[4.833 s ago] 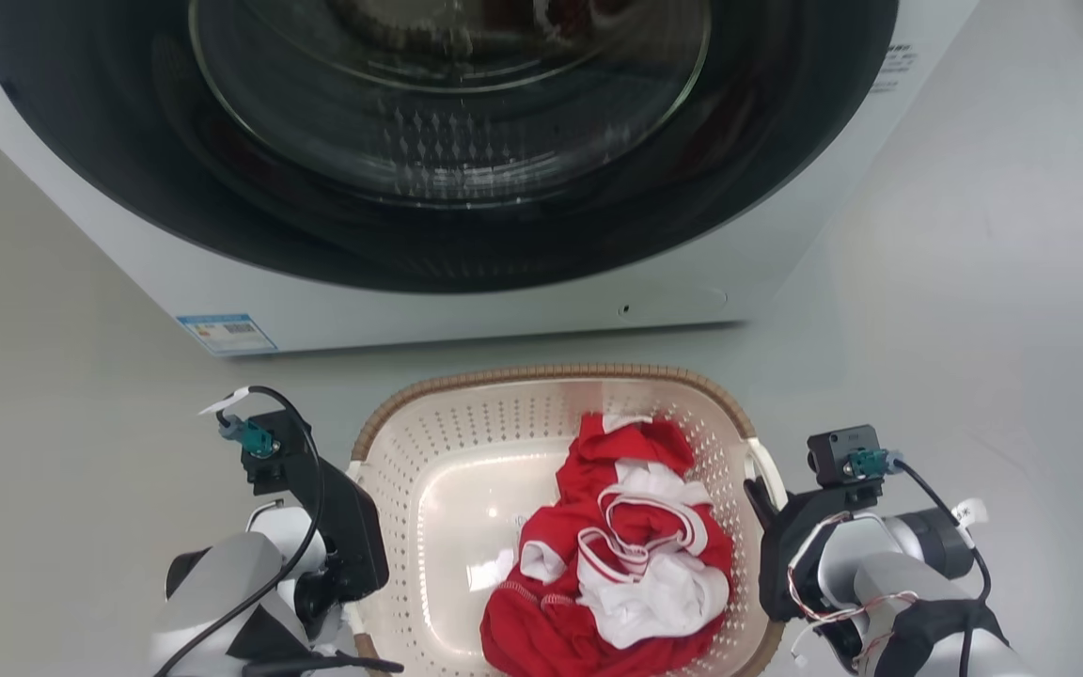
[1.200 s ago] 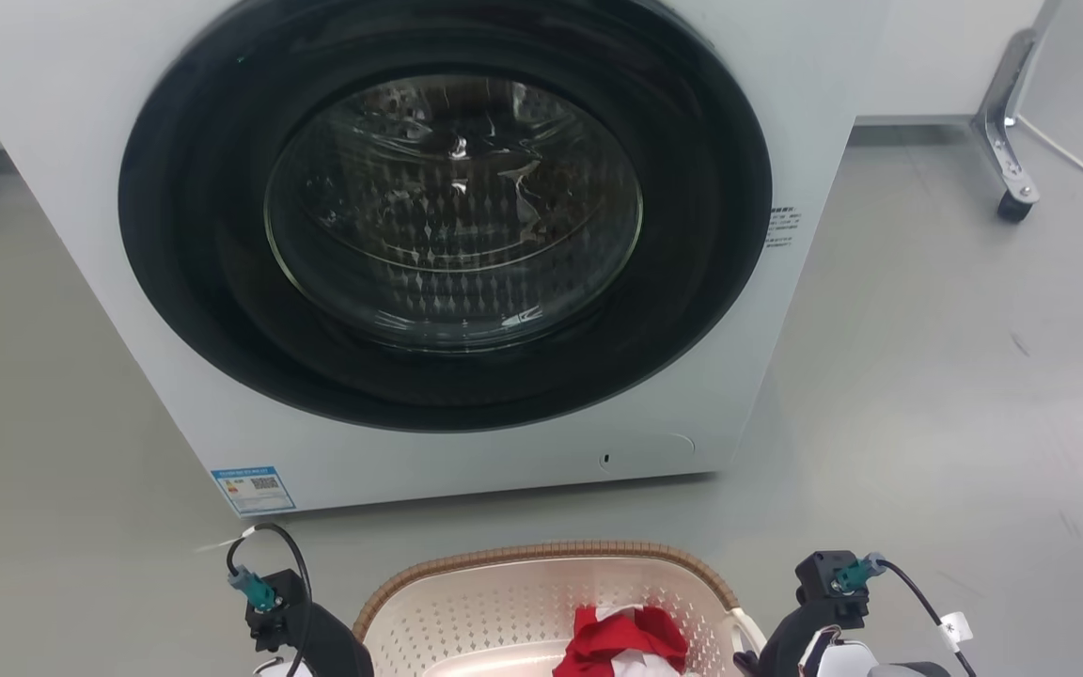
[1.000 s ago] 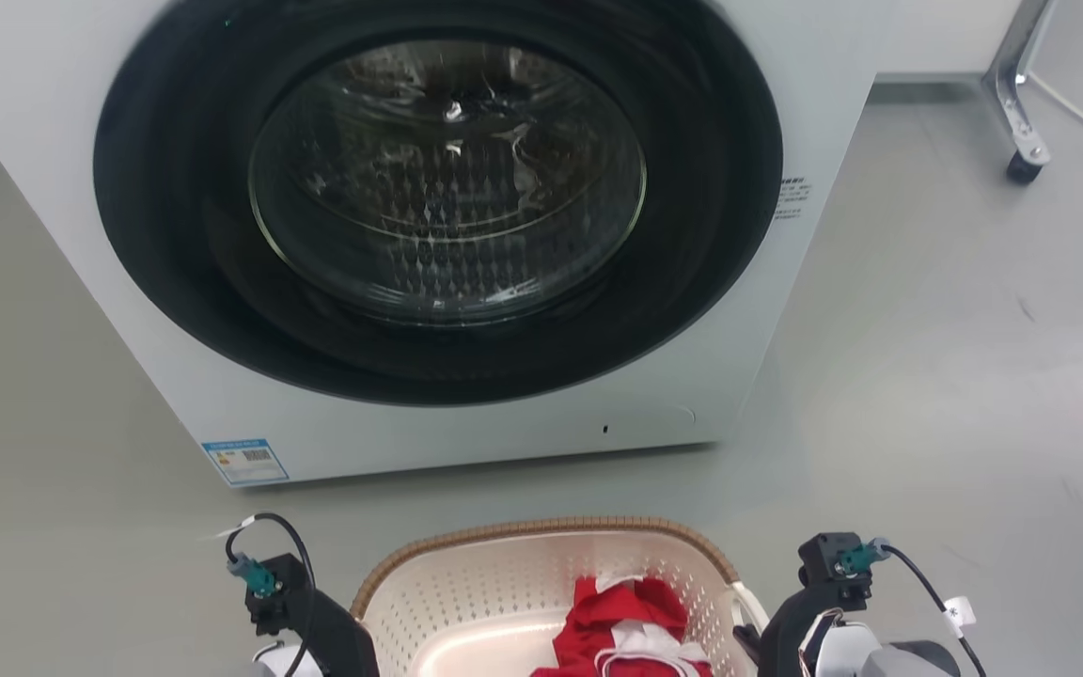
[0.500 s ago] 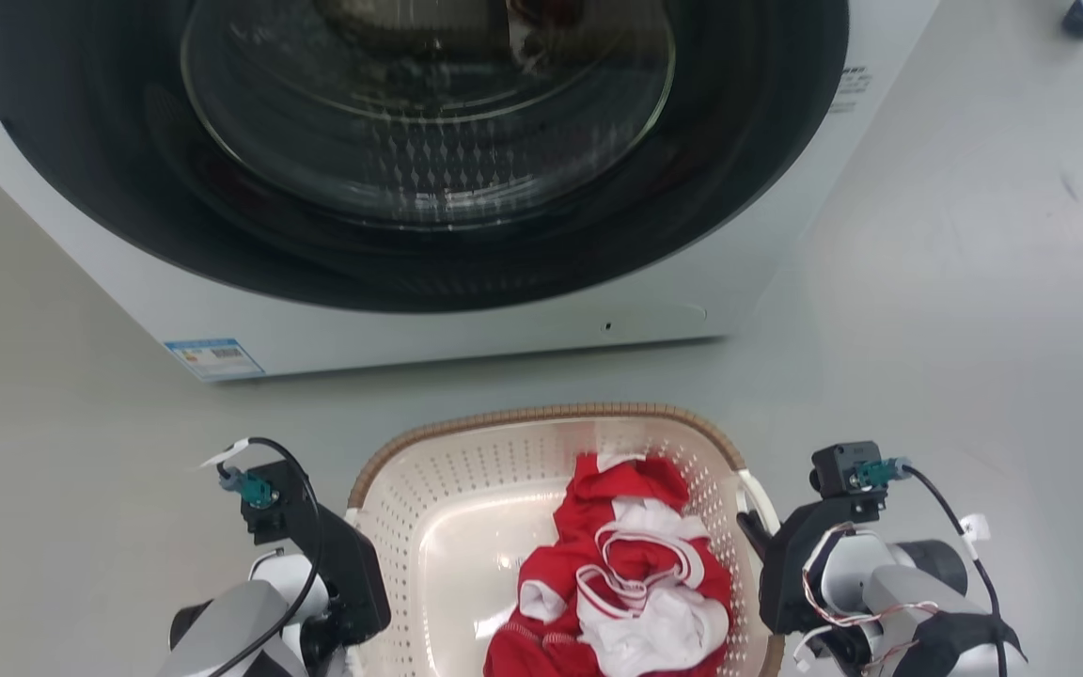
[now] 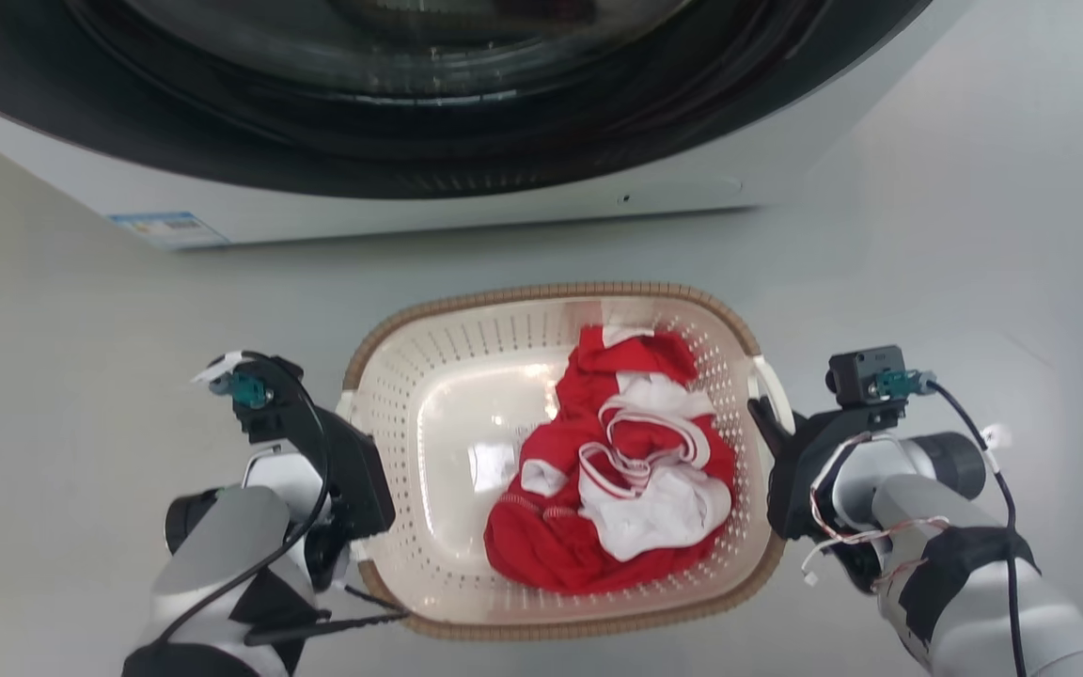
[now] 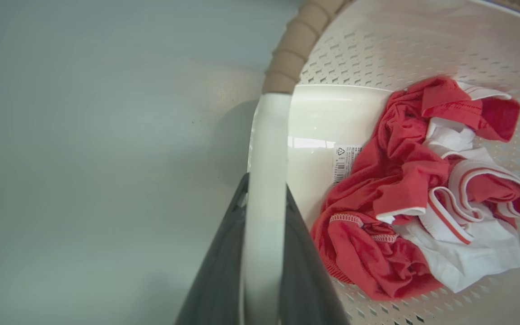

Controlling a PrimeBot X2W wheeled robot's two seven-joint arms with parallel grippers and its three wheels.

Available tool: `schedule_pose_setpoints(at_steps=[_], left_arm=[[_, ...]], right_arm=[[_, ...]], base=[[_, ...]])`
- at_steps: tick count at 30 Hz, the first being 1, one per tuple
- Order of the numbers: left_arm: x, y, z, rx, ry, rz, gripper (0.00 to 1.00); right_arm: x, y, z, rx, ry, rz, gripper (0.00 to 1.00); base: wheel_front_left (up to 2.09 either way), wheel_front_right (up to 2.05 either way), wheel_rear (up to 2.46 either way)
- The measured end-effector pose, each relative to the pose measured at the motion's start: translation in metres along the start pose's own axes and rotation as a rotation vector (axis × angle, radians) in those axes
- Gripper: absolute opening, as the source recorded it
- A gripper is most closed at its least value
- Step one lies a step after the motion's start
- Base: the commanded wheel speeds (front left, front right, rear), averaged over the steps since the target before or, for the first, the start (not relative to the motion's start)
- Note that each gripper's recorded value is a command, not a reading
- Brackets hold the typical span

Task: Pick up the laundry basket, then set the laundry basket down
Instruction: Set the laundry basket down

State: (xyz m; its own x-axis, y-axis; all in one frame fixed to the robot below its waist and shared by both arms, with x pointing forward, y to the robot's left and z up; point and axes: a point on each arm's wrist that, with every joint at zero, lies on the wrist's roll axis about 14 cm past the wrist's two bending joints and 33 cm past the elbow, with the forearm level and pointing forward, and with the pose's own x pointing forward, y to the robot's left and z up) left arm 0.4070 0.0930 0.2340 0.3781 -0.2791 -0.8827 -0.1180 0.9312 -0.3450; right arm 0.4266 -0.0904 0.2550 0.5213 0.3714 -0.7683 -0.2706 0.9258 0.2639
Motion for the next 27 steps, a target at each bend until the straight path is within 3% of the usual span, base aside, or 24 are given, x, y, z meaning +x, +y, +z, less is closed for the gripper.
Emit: schedule_pose_setpoints(at_steps=[12,27], left_arm=[[0.049,0.014,0.02,0.012,-0.029,0.028,0.0],[0.08,0.029,0.022,0.009,-0.043,0.052,0.0]], right_arm=[[0.054,-0.017,0.0,-0.038,-0.002,0.015,0.0],[0.088,-0.026,-0.006,-0.056,-0.02,0.014,0.0]], base=[[0.0,0.0,0.0],[0.0,0.0,0.0]])
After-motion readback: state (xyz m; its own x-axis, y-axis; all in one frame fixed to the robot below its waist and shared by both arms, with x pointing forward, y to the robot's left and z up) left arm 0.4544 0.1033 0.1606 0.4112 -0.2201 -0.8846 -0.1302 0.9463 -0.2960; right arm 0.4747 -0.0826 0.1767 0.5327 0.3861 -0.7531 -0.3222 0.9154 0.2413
